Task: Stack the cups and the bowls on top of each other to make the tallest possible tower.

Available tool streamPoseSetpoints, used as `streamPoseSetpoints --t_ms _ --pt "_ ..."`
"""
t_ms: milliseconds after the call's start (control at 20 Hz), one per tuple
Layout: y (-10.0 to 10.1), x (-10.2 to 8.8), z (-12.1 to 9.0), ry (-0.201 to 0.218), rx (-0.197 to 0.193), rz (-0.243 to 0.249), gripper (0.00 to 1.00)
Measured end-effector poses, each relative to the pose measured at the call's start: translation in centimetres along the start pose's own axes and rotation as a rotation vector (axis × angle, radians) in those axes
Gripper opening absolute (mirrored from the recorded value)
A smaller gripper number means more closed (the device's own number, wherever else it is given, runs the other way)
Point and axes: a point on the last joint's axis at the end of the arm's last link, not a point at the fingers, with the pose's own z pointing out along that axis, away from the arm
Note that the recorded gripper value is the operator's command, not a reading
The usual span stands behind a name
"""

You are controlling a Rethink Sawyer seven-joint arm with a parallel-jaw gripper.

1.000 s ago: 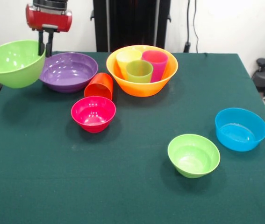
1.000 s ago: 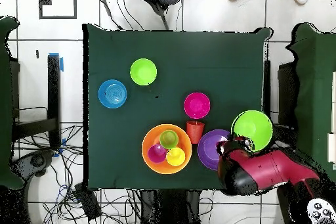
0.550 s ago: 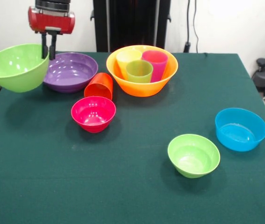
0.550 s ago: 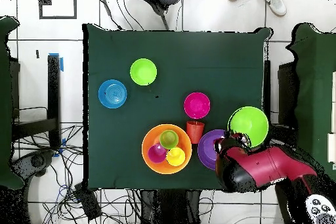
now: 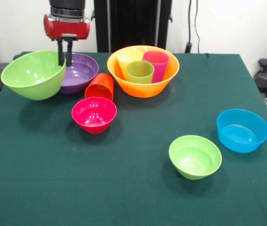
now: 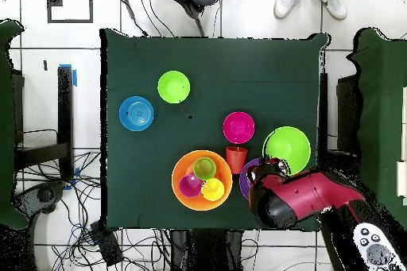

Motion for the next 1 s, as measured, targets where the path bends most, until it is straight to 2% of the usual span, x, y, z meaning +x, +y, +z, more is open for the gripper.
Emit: streamPoseSetpoints --t_ms 650,1000 --pt "0.50 -0.40 0.61 -0.006 -0.012 -0.003 0.00" --pt "0.46 -0.66 0.39 -0.009 -0.005 -0.010 0.00"
